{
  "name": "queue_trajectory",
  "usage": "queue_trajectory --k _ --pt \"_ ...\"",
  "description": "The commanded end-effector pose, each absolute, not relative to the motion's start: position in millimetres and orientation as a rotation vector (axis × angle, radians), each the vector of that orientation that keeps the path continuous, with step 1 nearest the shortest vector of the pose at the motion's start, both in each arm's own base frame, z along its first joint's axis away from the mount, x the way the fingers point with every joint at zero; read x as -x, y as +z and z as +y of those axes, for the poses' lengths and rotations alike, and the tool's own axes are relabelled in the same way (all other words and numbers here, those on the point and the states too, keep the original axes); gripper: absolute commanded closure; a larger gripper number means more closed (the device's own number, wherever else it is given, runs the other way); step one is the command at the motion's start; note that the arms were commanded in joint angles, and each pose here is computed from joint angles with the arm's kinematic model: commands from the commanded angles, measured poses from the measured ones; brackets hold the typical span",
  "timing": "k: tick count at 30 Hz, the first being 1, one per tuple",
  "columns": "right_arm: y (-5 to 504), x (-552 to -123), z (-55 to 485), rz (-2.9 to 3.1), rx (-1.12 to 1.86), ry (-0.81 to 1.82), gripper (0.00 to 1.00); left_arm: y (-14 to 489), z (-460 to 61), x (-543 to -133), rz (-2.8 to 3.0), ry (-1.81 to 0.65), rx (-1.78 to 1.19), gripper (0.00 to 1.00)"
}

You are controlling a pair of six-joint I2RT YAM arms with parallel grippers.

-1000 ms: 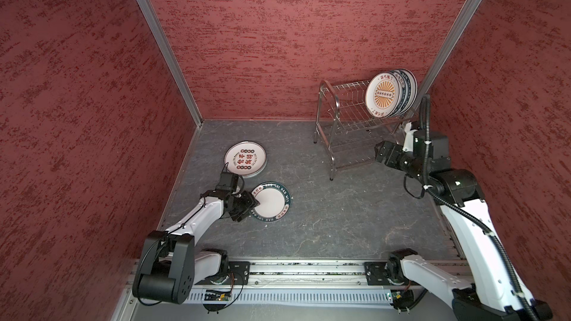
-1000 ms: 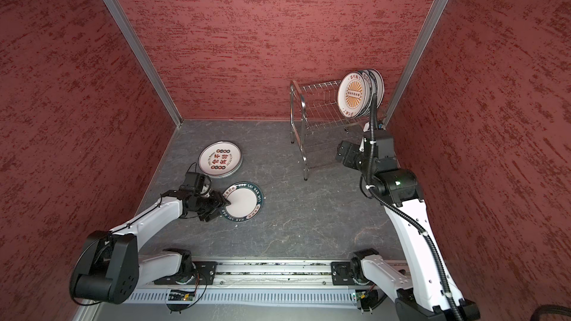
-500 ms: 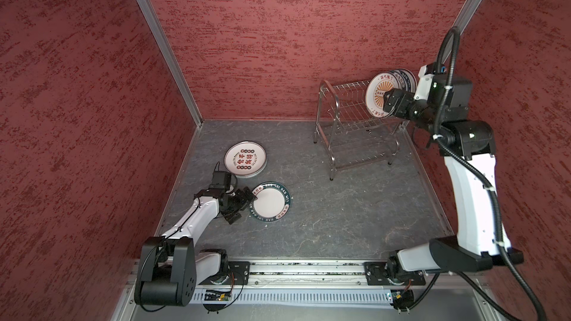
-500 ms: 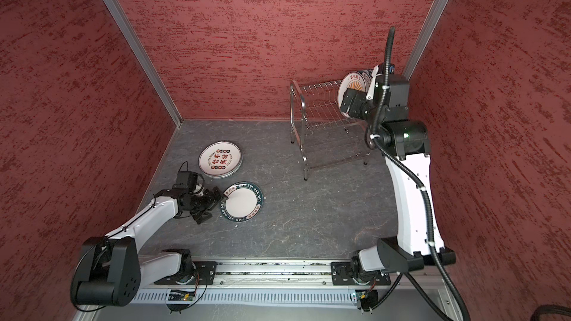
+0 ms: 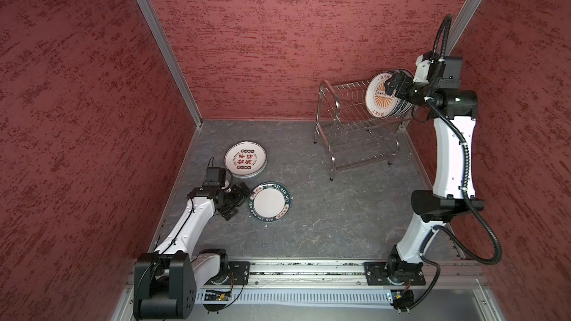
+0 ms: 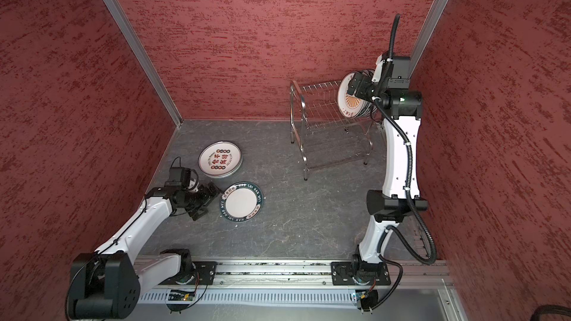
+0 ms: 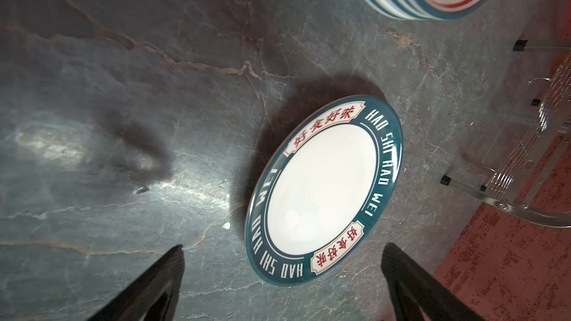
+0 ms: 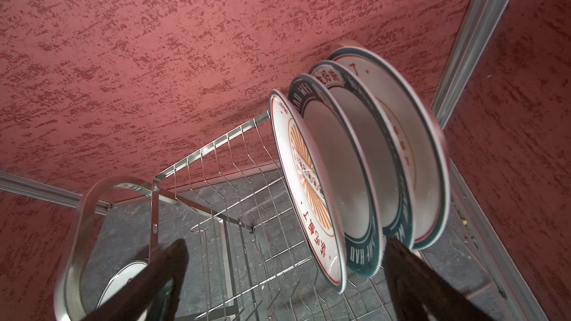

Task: Unload the plates from the dish rack
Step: Pick up the plate from the dish rack.

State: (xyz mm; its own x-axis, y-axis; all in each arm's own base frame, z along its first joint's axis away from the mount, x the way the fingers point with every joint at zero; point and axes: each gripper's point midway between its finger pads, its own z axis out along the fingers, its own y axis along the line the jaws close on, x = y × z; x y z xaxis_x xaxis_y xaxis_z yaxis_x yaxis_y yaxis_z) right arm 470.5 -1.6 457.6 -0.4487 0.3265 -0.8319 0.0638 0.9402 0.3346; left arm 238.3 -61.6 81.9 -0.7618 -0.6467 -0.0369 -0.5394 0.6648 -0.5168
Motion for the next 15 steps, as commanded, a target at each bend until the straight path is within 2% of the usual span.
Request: queue_trajectory --k 1,15 --pt "469.7 -467.0 3.0 1.993 -0.251 0.363 0.01 93.6 -61.5 -239.5 2.649 -0.737 0.933 0.01" --pt "441.2 -491.1 0.8 2.033 -0.255 0.391 0.06 114.7 -64.9 -247.4 2.590 -0.789 0.897 0.00"
